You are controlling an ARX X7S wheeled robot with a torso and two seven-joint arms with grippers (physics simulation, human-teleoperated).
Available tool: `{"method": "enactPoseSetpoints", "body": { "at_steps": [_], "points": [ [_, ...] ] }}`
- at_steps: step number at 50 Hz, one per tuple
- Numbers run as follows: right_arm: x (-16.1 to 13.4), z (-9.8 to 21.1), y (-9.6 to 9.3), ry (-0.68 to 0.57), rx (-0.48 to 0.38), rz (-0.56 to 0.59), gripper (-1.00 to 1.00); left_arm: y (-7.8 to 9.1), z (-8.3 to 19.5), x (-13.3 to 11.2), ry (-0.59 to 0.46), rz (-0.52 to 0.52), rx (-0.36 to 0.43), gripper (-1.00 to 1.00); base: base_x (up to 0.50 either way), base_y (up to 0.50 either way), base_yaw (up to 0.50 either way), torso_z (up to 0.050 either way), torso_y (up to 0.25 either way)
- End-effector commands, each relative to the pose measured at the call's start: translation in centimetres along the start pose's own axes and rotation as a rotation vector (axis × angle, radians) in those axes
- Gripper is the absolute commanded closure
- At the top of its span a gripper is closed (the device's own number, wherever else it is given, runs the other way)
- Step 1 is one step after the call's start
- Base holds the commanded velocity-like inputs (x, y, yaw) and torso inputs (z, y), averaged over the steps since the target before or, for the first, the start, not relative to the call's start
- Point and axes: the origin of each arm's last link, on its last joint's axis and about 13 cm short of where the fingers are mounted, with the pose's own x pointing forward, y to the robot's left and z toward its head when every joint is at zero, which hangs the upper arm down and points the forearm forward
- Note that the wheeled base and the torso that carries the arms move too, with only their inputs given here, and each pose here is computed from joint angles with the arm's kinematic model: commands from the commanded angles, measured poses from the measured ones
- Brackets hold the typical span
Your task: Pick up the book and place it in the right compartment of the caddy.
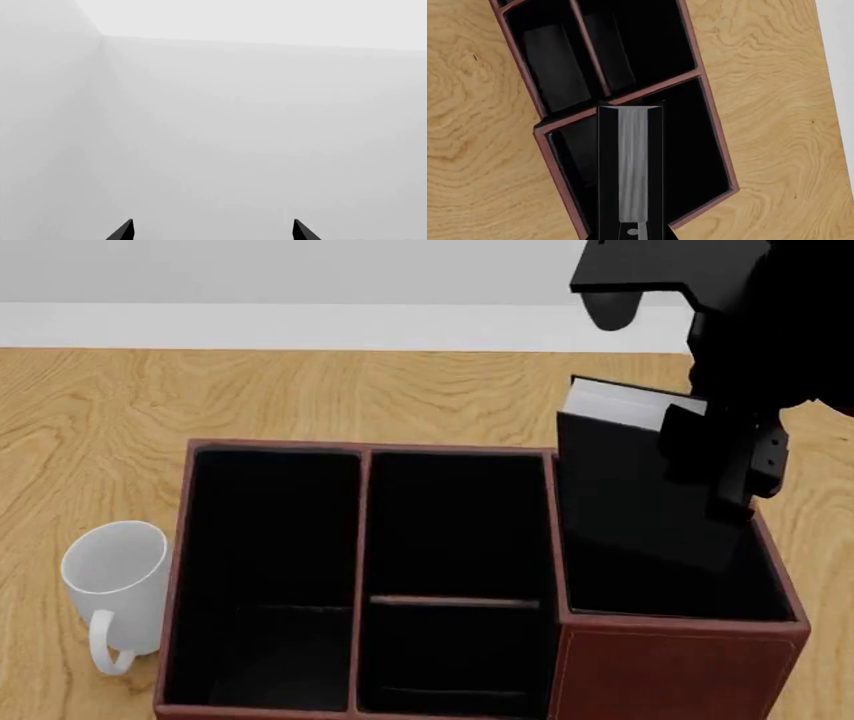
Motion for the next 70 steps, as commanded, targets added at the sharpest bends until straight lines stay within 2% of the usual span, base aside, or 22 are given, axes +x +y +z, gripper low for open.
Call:
{"method": "enactPoseSetpoints", "body": {
  "at_steps": [1, 19, 40, 70],
  "points": [
    [0.5, -0.4, -0.1, 0.008, -0.016, -0.021, 1.0, -0.1, -0.1, 0.1, 0.004, -0.001, 0.005, -1.0, 0.0, 0.0, 0.0, 0.0, 0.0],
    [2.1, -1.2, 0.0, 0.015, 0.006, -0.005, 1.0, -0.2, -0.3, 0.2, 0.013, -0.006, 0.008, -1.0, 0.0, 0.0, 0.0, 0.001, 0.001],
    [5.1, -2.2, -0.6, 0.033, 0.002, -0.013, 1.0, -0.4, -1.5, 0.9, 0.031, -0.006, 0.017, -1.0, 0.0, 0.0, 0.0, 0.0, 0.001],
    [9.8, -2.8, -1.7, 0.047, -0.003, -0.021, 1.0, -0.5, -1.9, 1.0, 0.049, -0.001, 0.032, -1.0, 0.0, 0.0, 0.0, 0.0, 0.001]
  ]
}}
